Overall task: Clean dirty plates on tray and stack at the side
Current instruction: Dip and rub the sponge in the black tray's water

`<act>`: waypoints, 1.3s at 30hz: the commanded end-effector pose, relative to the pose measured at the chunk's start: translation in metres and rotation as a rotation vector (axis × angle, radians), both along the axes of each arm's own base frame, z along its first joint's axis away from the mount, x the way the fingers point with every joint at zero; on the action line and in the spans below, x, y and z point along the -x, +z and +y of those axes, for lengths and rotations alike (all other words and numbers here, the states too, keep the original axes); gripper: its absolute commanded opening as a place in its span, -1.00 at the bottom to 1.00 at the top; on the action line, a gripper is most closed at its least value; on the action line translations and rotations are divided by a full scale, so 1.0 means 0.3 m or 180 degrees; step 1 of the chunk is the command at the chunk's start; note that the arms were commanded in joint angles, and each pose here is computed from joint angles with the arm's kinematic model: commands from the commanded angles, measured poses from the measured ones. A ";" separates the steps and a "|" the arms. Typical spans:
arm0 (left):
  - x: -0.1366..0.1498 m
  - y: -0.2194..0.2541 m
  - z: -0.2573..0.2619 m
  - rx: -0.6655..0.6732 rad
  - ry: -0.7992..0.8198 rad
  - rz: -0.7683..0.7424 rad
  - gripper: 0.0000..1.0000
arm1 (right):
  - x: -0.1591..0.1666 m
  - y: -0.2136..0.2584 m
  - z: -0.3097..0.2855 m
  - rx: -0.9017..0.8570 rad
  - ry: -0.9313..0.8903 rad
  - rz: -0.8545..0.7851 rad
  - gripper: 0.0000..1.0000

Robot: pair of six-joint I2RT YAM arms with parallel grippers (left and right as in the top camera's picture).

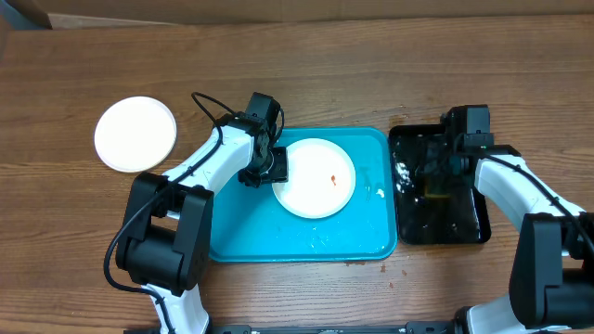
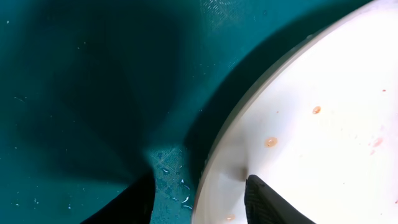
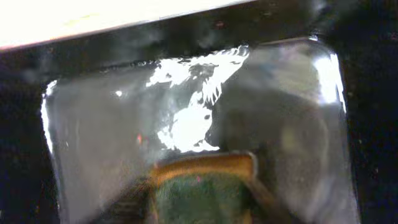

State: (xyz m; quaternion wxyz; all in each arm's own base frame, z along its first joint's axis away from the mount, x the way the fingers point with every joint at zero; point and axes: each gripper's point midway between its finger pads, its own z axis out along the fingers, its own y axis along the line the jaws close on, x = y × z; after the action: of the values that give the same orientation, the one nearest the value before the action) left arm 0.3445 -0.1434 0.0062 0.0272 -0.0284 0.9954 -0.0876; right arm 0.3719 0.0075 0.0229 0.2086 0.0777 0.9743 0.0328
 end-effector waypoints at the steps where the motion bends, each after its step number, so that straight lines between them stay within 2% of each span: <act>1: 0.019 -0.022 0.010 -0.0091 0.0003 0.0052 -0.01 | -0.005 -0.028 -0.007 0.0024 -0.0018 0.0047 -0.68; 5: 0.019 -0.022 0.011 -0.0091 0.0005 0.0052 0.00 | -0.016 -0.046 -0.006 0.0023 -0.0017 0.0038 -0.66; 6: 0.019 -0.022 0.011 -0.0091 0.0005 0.0052 0.01 | -0.023 -0.043 -0.007 0.0022 -0.0019 0.0010 -0.70; 8: 0.019 -0.022 0.011 -0.0091 0.0003 0.0052 0.00 | -0.038 -0.027 -0.007 0.0020 -0.0020 -0.0043 -0.92; 9: 0.019 -0.022 0.011 -0.0091 0.0005 0.0052 0.01 | -0.045 -0.015 -0.006 0.0018 -0.0019 -0.0056 -0.92; 10: 0.019 -0.022 0.011 -0.0091 0.0003 0.0052 0.01 | -0.048 -0.004 -0.006 0.0018 -0.0019 -0.0056 -0.70; 11: 0.019 -0.022 0.011 -0.0091 0.0003 0.0052 0.01 | -0.051 0.008 -0.006 0.0019 -0.0019 -0.0056 -0.08; 12: 0.019 -0.022 0.010 -0.0090 0.0004 0.0053 0.01 | -0.051 0.017 -0.006 0.0020 -0.0020 -0.0047 0.26; 14: 0.019 -0.022 0.011 -0.0092 0.0004 0.0054 0.01 | -0.039 0.028 -0.007 0.0023 -0.0018 0.0019 0.36; 20: 0.018 -0.022 0.010 -0.0089 0.0006 0.0051 0.02 | 0.048 0.012 -0.008 0.0025 -0.0020 0.0401 0.36; 22: 0.018 -0.022 0.010 -0.0089 0.0006 0.0051 0.02 | 0.079 0.003 -0.008 0.0026 -0.0019 0.0525 0.31; 27: 0.018 -0.022 0.010 -0.0089 0.0006 0.0051 0.02 | 0.084 0.001 -0.008 0.0027 -0.0017 0.0545 -0.17; 30: 0.018 -0.022 0.010 -0.0088 0.0006 0.0048 0.03 | 0.068 0.006 -0.008 0.0026 -0.0017 0.0481 -0.21; 32: 0.010 -0.021 0.007 -0.0078 0.0006 0.0017 0.07 | 0.057 0.009 -0.008 0.0026 -0.0017 0.0438 -0.30; 34: -0.004 -0.019 0.002 -0.0059 0.0008 -0.0036 0.09 | 0.054 0.010 -0.008 0.0026 -0.0017 0.0424 -0.53; 36: -0.015 -0.018 -0.001 -0.0043 0.0008 -0.0080 0.03 | 0.055 0.009 -0.008 0.0026 -0.0016 0.0430 -0.80; 39: -0.016 -0.017 -0.002 -0.0041 0.0008 -0.0085 -0.16 | 0.056 0.009 -0.008 0.0026 -0.0017 0.0431 -0.82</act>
State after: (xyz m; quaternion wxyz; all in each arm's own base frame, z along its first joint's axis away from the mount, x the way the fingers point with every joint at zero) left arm 0.3541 -0.1453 0.0073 0.0472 -0.0272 0.9944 -0.0910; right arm 0.3441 0.0071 0.0137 0.1205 0.0810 0.9891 0.0246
